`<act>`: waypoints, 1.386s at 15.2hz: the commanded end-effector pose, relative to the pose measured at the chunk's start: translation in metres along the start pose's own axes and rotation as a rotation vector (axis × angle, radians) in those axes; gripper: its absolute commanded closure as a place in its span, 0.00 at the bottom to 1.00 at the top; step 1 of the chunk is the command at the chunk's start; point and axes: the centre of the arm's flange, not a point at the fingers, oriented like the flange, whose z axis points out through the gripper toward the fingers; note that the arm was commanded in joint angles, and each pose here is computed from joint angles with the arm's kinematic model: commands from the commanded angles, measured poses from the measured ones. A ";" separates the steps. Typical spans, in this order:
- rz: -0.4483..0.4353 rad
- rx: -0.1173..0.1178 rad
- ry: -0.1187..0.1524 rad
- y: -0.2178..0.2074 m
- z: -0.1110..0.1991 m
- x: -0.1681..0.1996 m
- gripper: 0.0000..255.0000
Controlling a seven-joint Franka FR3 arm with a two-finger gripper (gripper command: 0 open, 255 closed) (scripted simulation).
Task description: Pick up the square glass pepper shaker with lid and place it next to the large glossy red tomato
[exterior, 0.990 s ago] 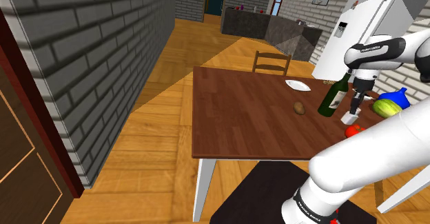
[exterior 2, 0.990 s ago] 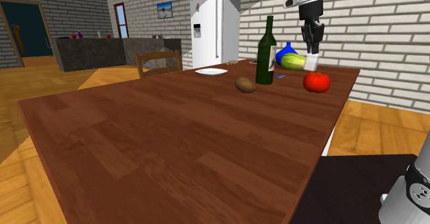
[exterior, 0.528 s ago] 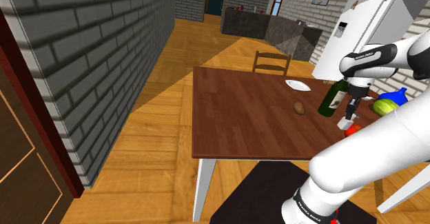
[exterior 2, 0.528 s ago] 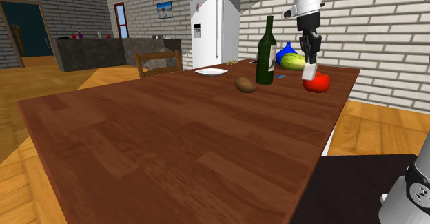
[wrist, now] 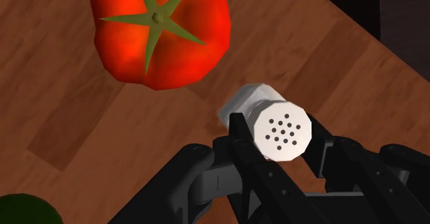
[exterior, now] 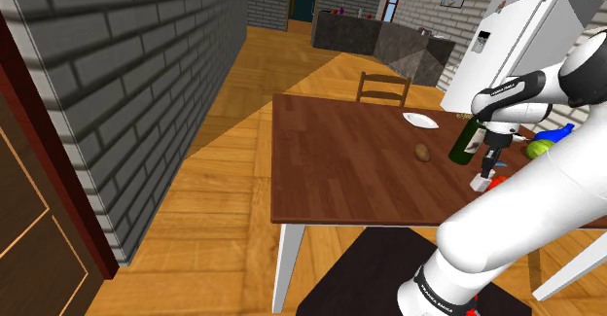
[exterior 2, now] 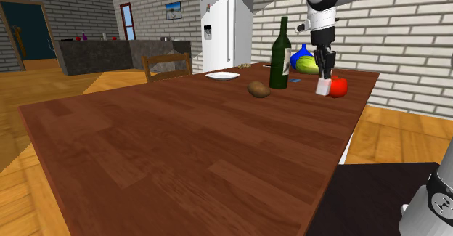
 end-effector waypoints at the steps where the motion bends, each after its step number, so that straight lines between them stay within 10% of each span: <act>1: 0.000 -0.001 0.001 0.000 0.011 0.001 1.00; 10: 0.000 -0.001 0.000 0.000 0.018 0.003 1.00; 11: 0.000 -0.001 0.000 0.000 0.018 0.003 0.00; 21: 0.000 -0.001 0.001 0.000 -0.032 0.003 0.00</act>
